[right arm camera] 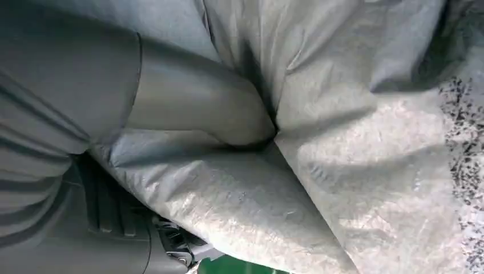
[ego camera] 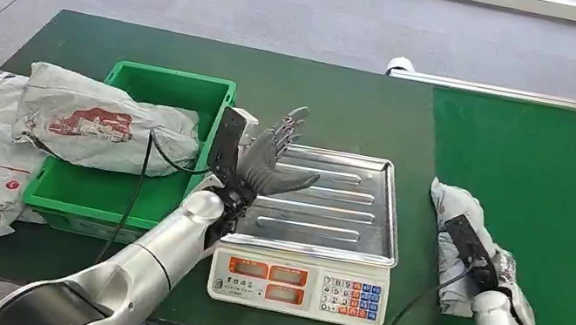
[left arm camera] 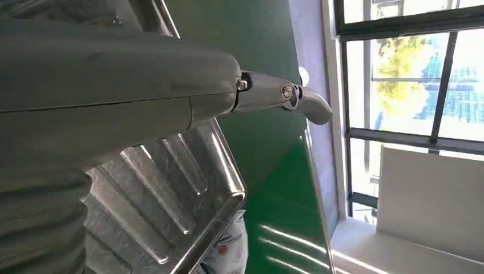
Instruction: Moved the parcel from conveyor to table for the left to box.
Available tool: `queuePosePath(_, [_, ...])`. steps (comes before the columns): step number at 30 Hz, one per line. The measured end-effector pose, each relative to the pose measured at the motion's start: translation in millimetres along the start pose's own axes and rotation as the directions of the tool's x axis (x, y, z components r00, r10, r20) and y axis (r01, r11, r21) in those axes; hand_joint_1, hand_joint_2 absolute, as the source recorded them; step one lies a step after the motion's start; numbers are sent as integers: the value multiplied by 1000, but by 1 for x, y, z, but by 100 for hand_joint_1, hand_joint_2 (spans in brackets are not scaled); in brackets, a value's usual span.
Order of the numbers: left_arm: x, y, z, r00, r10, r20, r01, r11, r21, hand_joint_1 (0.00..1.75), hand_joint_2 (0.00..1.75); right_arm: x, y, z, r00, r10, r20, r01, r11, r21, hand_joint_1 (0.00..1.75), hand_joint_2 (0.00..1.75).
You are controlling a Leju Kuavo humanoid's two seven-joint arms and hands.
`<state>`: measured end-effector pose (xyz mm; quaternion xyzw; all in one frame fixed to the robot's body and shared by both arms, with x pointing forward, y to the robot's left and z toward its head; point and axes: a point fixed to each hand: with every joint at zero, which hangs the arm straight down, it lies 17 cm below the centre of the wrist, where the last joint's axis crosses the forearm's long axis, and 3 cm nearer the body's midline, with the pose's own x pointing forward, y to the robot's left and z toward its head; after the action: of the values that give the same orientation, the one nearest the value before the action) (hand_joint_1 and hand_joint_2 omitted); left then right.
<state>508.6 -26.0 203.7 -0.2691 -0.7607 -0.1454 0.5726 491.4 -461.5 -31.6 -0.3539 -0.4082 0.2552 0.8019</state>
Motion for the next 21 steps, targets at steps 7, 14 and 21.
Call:
queuePosePath(7, [0,6,1,1000,-7,5,7,1000,19,0,175,39,-34,26,997,24,77,-7,975,-223,175,175])
queuePosePath(14, [1,13,3,1000,-9,13,9,999,31,0,175,78,-88,59,981,36,191,43,918,-395,175,175])
queuePosePath(21, [-1,25,8,1000,-6,14,5,998,56,0,175,110,-125,75,957,41,287,104,876,-470,175,175])
